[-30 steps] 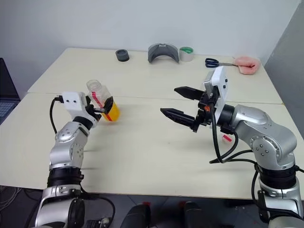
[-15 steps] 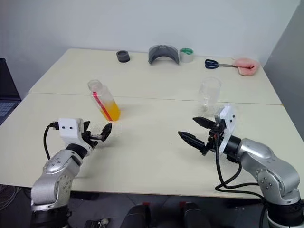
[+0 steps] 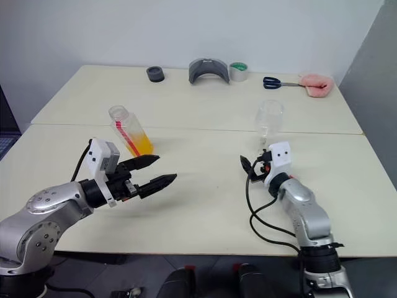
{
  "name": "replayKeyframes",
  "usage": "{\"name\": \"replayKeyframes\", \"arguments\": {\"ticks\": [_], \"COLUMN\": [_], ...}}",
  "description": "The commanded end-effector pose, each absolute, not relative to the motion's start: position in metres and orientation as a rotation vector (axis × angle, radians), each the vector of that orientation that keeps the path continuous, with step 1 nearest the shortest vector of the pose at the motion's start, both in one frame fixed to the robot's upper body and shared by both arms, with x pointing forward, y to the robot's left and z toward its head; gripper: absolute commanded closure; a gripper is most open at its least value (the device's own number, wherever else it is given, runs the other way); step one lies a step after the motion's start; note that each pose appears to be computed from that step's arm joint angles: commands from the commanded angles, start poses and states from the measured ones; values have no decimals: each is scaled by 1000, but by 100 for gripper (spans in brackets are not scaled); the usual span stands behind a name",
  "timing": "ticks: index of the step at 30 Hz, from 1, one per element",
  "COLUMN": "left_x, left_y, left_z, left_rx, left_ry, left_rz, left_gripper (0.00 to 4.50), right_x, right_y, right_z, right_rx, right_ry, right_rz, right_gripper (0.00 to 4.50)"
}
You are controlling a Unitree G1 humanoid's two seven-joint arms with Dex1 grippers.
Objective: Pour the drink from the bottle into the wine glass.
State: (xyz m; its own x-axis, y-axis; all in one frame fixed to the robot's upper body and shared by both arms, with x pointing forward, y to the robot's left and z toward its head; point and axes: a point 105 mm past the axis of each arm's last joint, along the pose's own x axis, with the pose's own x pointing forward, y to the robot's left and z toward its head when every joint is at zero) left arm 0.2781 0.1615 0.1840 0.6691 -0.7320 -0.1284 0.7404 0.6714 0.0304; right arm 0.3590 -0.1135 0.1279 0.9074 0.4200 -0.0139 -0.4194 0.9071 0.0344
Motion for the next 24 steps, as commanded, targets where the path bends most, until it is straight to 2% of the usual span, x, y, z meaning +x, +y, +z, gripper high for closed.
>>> {"name": "replayKeyframes", "arguments": {"ticks": [1, 9, 24], "left_x": [280, 281, 285], "left_y": [160, 159, 159], "left_z": [191, 188, 186], "left_rx": [95, 97, 104], "left_ry": [78, 74, 74], "left_rz": [-835, -819, -826], "left_gripper": [4, 4, 4], "right_x": [366, 381, 392], "right_y": [-110, -116, -133], "right_z": [138, 139, 133], "right_rx": [9, -27, -85], "right_ry": [-52, -86, -47], "right_rz": [416, 346, 255], "right_gripper": [0, 0, 0]}}
